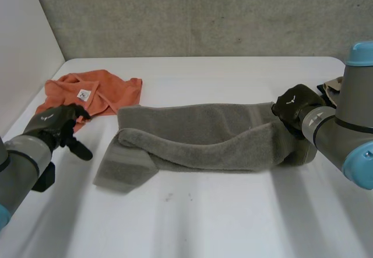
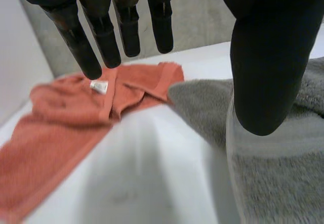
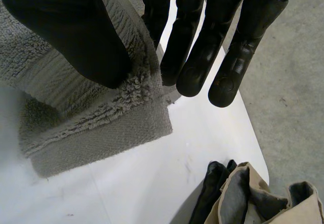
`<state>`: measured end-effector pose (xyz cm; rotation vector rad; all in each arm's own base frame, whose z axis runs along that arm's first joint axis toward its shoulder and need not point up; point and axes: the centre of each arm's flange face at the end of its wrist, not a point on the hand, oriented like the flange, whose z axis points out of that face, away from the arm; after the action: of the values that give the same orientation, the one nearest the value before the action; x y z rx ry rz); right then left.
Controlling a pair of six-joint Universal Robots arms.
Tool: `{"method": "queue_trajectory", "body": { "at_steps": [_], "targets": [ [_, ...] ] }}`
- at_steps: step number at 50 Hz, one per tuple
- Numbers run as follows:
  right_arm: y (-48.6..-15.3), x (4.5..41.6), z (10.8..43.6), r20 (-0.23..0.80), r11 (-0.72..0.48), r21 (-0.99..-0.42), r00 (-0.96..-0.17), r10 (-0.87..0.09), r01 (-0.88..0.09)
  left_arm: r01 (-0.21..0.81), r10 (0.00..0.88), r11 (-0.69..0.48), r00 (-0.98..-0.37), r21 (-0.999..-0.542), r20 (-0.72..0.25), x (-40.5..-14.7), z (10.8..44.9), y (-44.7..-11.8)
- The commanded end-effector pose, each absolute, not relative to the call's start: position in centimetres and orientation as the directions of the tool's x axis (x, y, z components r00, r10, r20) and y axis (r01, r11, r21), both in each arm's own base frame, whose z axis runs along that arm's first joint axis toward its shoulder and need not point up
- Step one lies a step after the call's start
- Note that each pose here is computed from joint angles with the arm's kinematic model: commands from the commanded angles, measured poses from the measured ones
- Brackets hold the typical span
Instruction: Fold the laundry.
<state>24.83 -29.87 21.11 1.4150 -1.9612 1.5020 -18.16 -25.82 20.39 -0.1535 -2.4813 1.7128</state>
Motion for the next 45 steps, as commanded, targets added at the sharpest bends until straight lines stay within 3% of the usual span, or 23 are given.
{"method": "queue_trajectory", "body": {
  "at_steps": [1,6,13,24,31,35,38,41,45],
  "targets": [
    [-29.6,24.9,20.8,0.712,-0.029,-0.565,-0.470,-0.522,-0.824,0.006,0.166,0.456,-0.983,-0.890,0.078,-18.2,17.5,-25.7],
    [-29.6,24.8,20.5,0.709,-0.024,-0.565,-0.471,-0.525,-0.825,-0.007,0.215,0.552,-0.965,-0.834,0.150,-19.1,14.5,-26.2],
    [-29.5,24.5,20.1,0.705,-0.012,-0.560,-0.469,-0.531,-0.828,-0.103,0.177,0.612,-0.948,-0.784,0.263,-19.5,13.8,-27.0],
    [-29.5,24.3,19.8,0.703,-0.003,-0.558,-0.471,-0.534,-0.830,-0.114,0.184,0.609,-0.942,-0.785,0.280,-20.1,13.8,-27.3],
    [-29.5,24.4,20.2,0.707,-0.014,-0.564,-0.473,-0.526,-0.826,-0.103,0.210,0.554,-0.943,-0.826,0.259,-20.2,15.8,-28.1],
    [-29.5,23.8,22.9,0.740,-0.046,-0.565,-0.482,-0.469,-0.823,-0.082,0.244,0.471,-0.945,-0.878,0.218,-19.9,20.1,-27.9],
    [-29.4,22.5,26.3,0.768,-0.069,-0.574,-0.508,-0.390,-0.816,0.006,0.298,0.385,-0.947,-0.923,0.118,-19.6,23.7,-27.1],
    [-28.5,21.3,30.0,0.802,-0.115,-0.563,-0.509,-0.312,-0.818,0.137,0.341,0.240,-0.939,-0.961,-0.048,-19.2,27.6,-25.9],
    [-26.6,20.9,33.7,0.830,-0.187,-0.544,-0.492,-0.260,-0.818,0.305,0.345,0.036,-0.898,-0.952,-0.275,-18.7,31.6,-23.6]
  ]
}}
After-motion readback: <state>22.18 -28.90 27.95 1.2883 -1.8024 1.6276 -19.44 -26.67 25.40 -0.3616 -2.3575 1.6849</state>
